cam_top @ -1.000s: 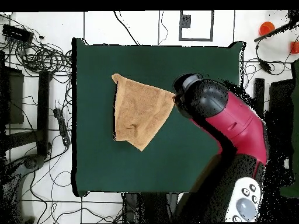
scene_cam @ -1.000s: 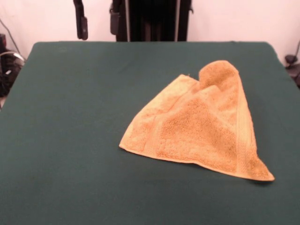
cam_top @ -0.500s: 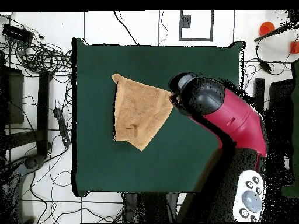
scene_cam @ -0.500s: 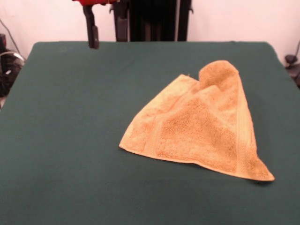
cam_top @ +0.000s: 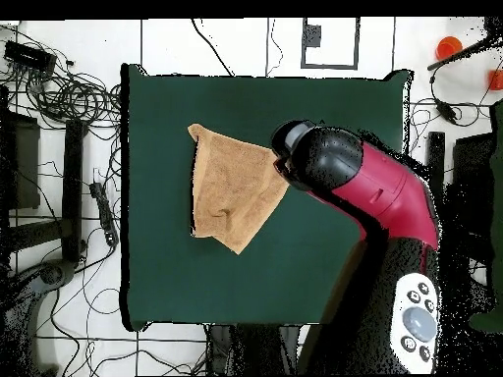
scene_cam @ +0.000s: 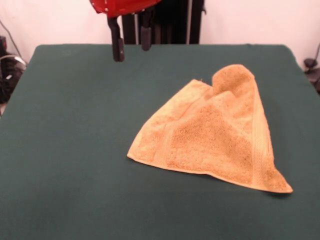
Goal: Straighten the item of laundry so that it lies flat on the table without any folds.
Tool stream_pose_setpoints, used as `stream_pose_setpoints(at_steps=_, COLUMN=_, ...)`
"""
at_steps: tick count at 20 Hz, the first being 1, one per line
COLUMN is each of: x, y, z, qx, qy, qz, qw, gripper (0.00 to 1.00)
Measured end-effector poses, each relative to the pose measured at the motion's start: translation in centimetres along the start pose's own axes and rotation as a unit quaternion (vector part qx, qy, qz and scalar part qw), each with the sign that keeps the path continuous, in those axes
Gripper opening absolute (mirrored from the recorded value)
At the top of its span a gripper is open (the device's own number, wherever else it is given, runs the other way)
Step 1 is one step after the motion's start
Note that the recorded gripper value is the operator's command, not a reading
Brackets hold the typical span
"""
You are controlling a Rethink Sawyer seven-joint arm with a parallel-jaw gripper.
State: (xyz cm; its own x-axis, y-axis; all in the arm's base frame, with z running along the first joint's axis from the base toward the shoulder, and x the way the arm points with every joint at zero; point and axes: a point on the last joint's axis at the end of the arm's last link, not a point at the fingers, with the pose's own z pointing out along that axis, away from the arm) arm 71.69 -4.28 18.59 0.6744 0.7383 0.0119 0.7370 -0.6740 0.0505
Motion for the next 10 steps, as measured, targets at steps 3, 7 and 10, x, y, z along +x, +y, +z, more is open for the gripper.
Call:
stream_pose_setpoints(at_steps=3, x=0.4, y=-0.3, z=0.1, qx=0.003, qy=0.000, qz=-0.015, qw=0.9999, gripper=1.00)
stream_pose_setpoints(at_steps=7, x=0.4, y=-0.4, z=0.5, qx=0.012, qy=0.000, qz=-0.025, qw=0.9996, gripper=1.00)
stream_pose_setpoints(at_steps=10, x=-0.1, y=-0.2, z=1.2, qx=0.022, qy=-0.002, qz=-0.033, qw=0.9992, gripper=1.00)
